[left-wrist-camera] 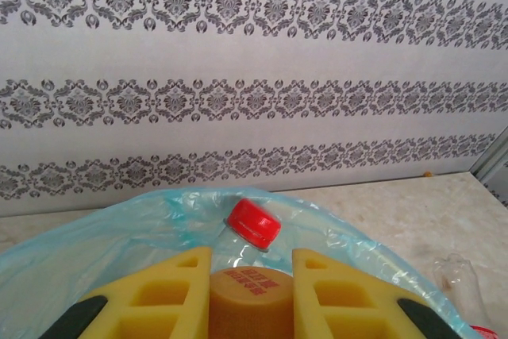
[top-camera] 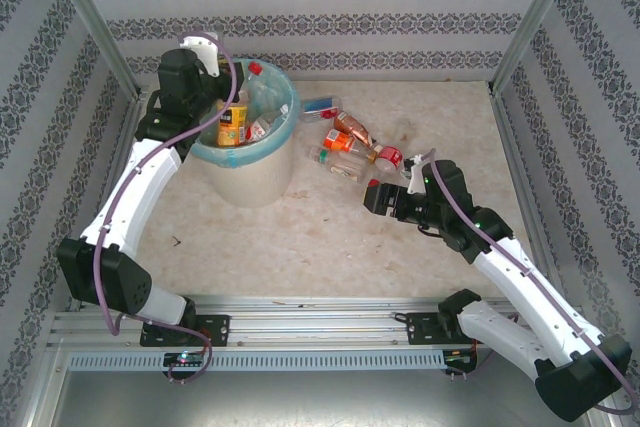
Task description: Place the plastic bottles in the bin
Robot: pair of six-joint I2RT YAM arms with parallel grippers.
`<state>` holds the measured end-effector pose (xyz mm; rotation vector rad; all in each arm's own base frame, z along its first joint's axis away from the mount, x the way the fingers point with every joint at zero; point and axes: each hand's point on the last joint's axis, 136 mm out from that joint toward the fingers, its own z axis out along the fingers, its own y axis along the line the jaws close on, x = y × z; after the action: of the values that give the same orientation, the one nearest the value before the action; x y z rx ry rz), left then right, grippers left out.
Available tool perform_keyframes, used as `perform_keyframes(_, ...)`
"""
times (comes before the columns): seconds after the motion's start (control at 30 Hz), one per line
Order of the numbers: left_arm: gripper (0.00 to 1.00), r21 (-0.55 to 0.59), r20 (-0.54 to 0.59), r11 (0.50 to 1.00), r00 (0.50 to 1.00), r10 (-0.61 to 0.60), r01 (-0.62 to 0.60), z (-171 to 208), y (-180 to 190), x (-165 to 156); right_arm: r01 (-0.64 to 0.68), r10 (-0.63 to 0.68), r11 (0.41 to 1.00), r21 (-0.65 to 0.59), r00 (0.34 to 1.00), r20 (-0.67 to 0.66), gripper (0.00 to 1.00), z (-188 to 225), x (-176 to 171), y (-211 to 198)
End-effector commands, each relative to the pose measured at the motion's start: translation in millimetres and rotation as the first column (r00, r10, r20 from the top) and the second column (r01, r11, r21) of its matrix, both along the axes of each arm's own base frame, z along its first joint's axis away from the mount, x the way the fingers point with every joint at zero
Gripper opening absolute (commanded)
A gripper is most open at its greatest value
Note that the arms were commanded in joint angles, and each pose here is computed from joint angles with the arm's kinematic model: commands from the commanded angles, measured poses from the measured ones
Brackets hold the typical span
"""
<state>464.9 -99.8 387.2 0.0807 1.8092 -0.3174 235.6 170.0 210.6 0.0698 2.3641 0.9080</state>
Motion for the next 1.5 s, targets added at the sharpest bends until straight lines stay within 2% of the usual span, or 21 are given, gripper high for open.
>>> perform_keyframes(0.0,0.14,-0.026,0.123,0.999,0.992,-0.025,0.028,38,-5,0,0.009,-0.009,1.000,0.012,0.998,0.055,0.81,20,7,2)
perform_keyframes(0.17,0.14,-0.037,0.209,0.999,0.978,-0.026,0.034,42,-2,-20,0.019,-0.019,1.000,-0.002,0.998,0.066,0.81,20,7,-1)
perform_keyframes(0.27,0.12,-0.042,0.315,0.998,0.949,-0.030,0.045,40,0,-41,0.021,-0.021,1.000,-0.008,0.998,0.066,0.81,17,9,-1)
perform_keyframes(0.43,0.08,-0.015,0.400,0.999,0.916,0.032,-0.029,45,16,-60,-0.004,0.004,1.000,-0.002,0.999,0.042,0.81,14,15,8)
perform_keyframes(0.7,0.06,-0.004,0.526,0.998,0.849,0.051,-0.058,94,18,-53,-0.030,0.029,1.000,0.009,0.999,0.037,0.81,18,23,20)
perform_keyframes(0.9,0.06,0.006,0.611,0.991,0.785,0.104,-0.136,115,25,-36,-0.019,0.019,1.000,-0.002,0.999,0.040,0.81,18,21,16)
perform_keyframes(1.07,0.05,-0.031,0.651,0.991,0.750,0.120,-0.132,106,24,-26,-0.011,0.012,1.000,-0.018,0.999,0.040,0.81,15,19,12)
perform_keyframes(1.23,0.04,-0.054,0.706,0.990,0.696,0.132,-0.133,83,27,-41,-0.003,0.004,1.000,-0.028,0.999,0.039,0.81,11,17,10)
perform_keyframes(1.37,0.04,-0.014,0.693,0.988,0.711,0.122,-0.156,63,29,-53,-0.001,0.002,1.000,-0.030,1.000,0.028,0.81,4,16,9)
perform_keyframes(1.47,0.04,-0.025,0.685,0.985,0.715,0.142,-0.172,53,34,-62,-0.002,0.002,1.000,-0.027,1.000,0.021,0.81,0,17,10)
